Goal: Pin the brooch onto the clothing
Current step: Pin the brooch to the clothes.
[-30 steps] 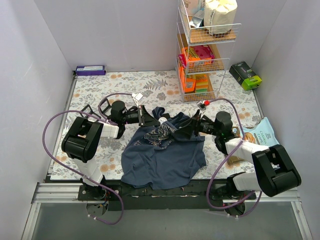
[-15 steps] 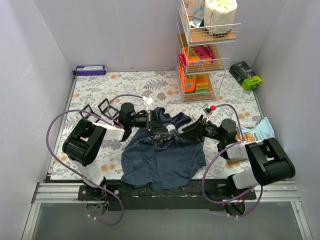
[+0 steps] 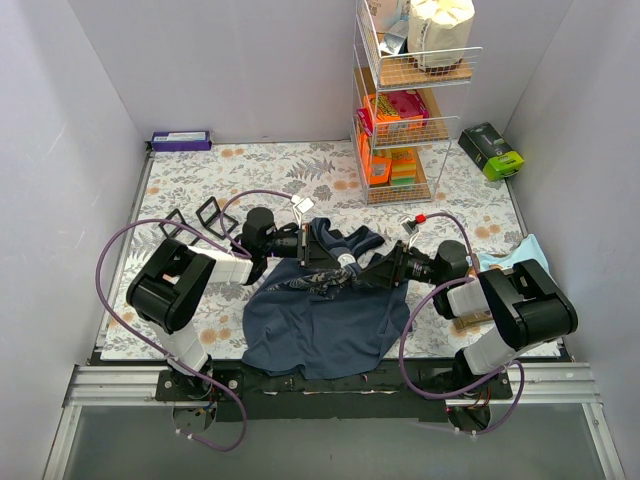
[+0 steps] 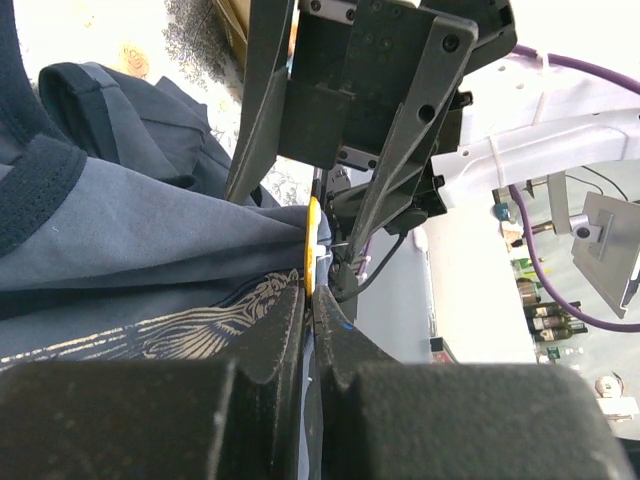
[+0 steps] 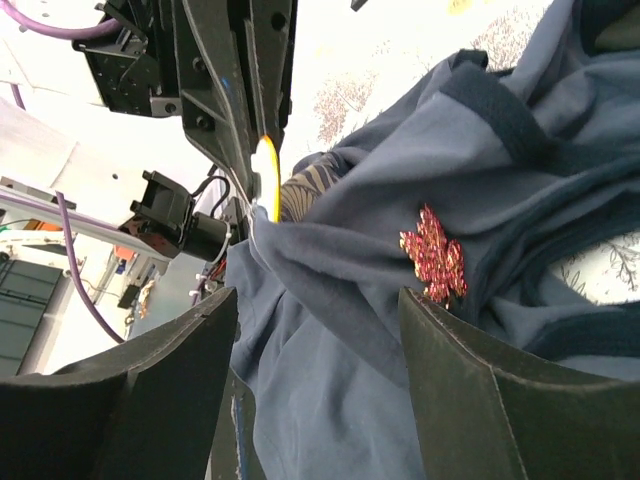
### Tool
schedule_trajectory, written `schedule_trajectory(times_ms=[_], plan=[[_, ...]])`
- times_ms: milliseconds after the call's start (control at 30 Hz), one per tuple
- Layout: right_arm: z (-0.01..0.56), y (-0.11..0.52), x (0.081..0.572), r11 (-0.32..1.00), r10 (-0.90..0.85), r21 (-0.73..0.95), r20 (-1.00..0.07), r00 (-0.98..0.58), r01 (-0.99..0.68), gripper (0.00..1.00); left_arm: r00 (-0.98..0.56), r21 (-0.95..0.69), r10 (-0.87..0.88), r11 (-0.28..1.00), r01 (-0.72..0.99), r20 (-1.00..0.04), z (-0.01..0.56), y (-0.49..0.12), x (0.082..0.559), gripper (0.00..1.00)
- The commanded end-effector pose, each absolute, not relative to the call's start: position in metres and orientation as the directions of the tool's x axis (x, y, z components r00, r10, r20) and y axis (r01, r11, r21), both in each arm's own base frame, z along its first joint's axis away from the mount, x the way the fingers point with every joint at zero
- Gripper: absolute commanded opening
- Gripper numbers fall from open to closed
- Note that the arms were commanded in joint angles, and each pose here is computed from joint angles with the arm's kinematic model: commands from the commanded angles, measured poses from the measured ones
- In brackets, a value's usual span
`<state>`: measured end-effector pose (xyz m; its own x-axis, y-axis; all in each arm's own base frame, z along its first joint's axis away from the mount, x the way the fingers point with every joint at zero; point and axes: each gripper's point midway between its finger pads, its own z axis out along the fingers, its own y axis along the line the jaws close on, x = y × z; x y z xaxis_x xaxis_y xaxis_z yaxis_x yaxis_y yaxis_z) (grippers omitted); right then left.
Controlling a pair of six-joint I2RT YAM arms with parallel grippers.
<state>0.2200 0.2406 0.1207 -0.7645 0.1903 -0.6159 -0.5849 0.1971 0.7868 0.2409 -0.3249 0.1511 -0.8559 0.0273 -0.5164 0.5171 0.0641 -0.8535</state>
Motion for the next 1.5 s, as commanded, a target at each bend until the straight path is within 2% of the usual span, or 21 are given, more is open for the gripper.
schedule_trajectory(times_ms=[0,333,633,1467], plan=[[0.181,0.247,0.232,0.12,0.253,0.537,-0.83,-0.497,-0.835,0.71,-0.822,-0.821,0.031,0.046,0.569,-0.568,0.164,-0.328,0.242,0.0],[0.184,0.255,0.233,0.091,0.25,0.523,-0.836,-0.489,-0.847,0.6,-0.824,-0.824,0.044,0.031,0.566,-0.565,0.165,-0.331,0.238,0.0],[0.191,0.263,0.235,0.051,0.267,0.524,-0.827,-0.494,-0.85,0.54,-0.821,-0.821,0.065,0.036,0.569,-0.567,0.161,-0.335,0.234,0.0],[0.207,0.265,0.233,0.016,0.305,0.502,-0.826,-0.474,-0.864,0.48,-0.826,-0.828,0.105,0.032,0.56,-0.554,0.154,-0.343,0.224,0.0]])
